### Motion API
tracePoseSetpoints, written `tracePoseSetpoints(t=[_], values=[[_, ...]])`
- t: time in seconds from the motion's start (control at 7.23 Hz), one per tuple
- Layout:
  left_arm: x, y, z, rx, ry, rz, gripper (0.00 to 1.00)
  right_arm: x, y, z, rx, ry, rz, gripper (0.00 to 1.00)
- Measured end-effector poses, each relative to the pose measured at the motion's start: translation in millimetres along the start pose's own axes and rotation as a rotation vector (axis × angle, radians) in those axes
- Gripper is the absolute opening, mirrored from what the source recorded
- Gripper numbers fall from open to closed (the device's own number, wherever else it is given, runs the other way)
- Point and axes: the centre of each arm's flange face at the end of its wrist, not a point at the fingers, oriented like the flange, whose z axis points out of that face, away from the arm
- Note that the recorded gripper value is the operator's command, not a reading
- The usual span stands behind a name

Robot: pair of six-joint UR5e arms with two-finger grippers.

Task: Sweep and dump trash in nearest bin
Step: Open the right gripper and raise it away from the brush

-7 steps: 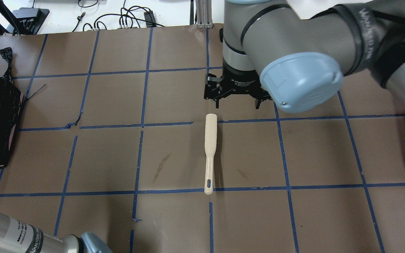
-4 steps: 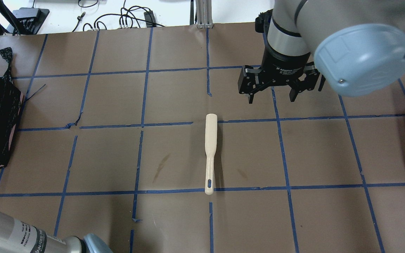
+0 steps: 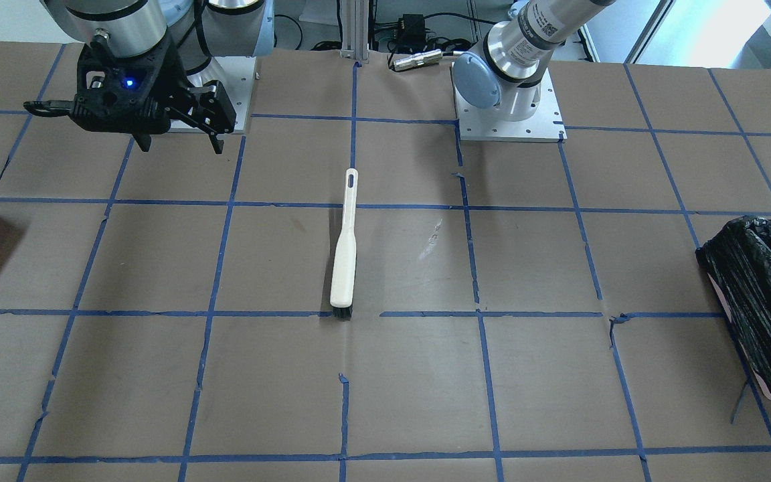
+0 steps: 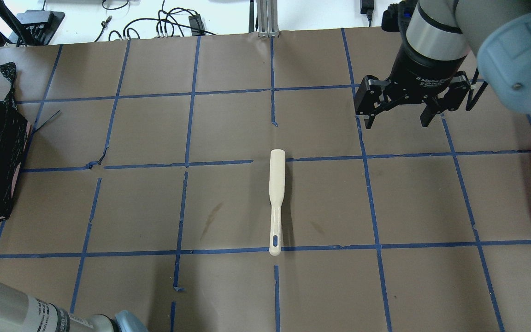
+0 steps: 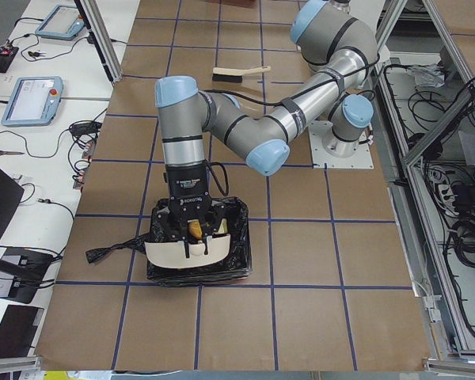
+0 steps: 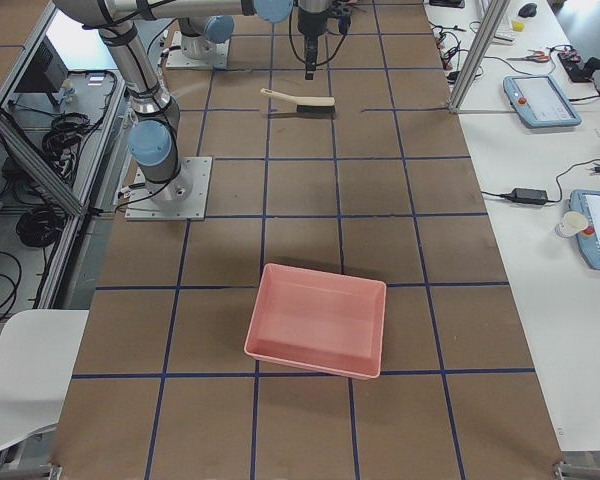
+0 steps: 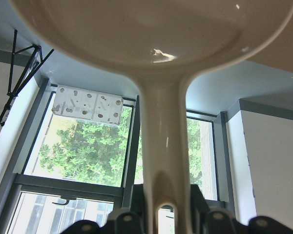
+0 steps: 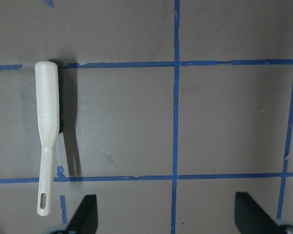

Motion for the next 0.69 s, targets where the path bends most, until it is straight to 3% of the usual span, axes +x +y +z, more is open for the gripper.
tracePoseSetpoints(t=[0.42,0.69], values=[[-25,-49,-75,0.050,-0.081,-0.039,0.00,18,-6,-4,0.015,-0.006,0.012,1.00],[-36,-86,-92,0.170,-0.077,-0.118,0.00,25,-11,-13,0.031,-0.014,0.019,1.00]])
